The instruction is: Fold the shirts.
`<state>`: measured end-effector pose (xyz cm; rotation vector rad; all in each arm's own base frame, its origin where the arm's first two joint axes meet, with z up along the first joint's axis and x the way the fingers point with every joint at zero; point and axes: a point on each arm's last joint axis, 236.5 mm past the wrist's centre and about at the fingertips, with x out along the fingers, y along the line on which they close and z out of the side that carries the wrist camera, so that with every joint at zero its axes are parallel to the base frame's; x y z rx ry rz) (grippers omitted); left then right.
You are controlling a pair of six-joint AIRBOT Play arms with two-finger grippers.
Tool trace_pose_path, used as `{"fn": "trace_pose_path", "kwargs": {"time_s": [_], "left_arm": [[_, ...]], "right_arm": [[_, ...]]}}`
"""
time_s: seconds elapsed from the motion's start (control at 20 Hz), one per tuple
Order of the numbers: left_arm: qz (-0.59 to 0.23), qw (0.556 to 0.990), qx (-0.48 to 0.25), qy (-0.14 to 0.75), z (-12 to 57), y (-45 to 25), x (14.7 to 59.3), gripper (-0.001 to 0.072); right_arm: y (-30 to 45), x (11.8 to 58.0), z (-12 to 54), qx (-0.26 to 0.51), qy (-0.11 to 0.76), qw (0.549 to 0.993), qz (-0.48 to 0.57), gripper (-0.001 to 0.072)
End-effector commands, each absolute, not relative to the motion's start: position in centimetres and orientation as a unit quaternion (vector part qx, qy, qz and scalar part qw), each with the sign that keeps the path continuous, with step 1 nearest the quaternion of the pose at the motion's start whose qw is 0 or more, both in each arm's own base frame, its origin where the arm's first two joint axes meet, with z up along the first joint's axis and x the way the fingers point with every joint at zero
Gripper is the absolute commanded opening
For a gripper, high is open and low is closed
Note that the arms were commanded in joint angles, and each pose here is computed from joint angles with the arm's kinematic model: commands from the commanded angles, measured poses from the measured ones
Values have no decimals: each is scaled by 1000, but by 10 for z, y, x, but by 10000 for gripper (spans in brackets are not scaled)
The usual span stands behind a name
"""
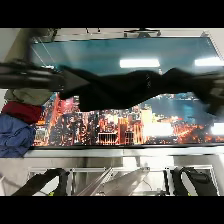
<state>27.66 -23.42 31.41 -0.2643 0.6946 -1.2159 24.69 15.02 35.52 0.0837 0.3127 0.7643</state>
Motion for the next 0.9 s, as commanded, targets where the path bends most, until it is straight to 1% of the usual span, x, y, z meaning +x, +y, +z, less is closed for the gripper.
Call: {"fn": "trace_pose_path", "kwargs": {"time_s": [0.0, 0.05, 0.1, 0.2, 0.3, 0.45, 0.55, 0.7, 0.75, 0.8, 0.85], "left_arm": [[-567, 803, -74, 168, 418, -226, 204, 29], [-564, 809, -66, 151, 427, -225, 194, 30], [-550, 820, -56, 149, 425, -221, 193, 30], [-519, 831, -68, 187, 399, -214, 208, 30], [-508, 818, -100, 249, 354, -214, 231, 30], [-501, 764, -161, 373, 262, -226, 265, 31], [-495, 720, -189, 448, 193, -237, 281, 32], [-468, 661, -223, 543, 87, -251, 297, 32], [-457, 647, -231, 565, 55, -252, 301, 35], [-444, 637, -238, 584, 27, -252, 306, 164], [-431, 627, -247, 600, 2, -250, 311, 355]], "right_arm": [[135, 188, 444, -31, -1, 955, 294, 19], [134, 184, 447, -36, -9, 956, 289, 20], [134, 187, 443, -34, -1, 956, 292, 20], [135, 206, 424, -17, 40, 950, 309, 20], [136, 238, 392, 21, 102, 936, 336, 20], [129, 289, 306, 91, 238, 898, 359, 20], [129, 314, 236, 142, 325, 861, 365, 21], [141, 332, 123, 199, 434, 798, 367, 20], [145, 336, 89, 211, 460, 783, 361, 20], [150, 339, 57, 219, 483, 770, 353, 20], [154, 341, 27, 223, 505, 758, 347, 21]]}}
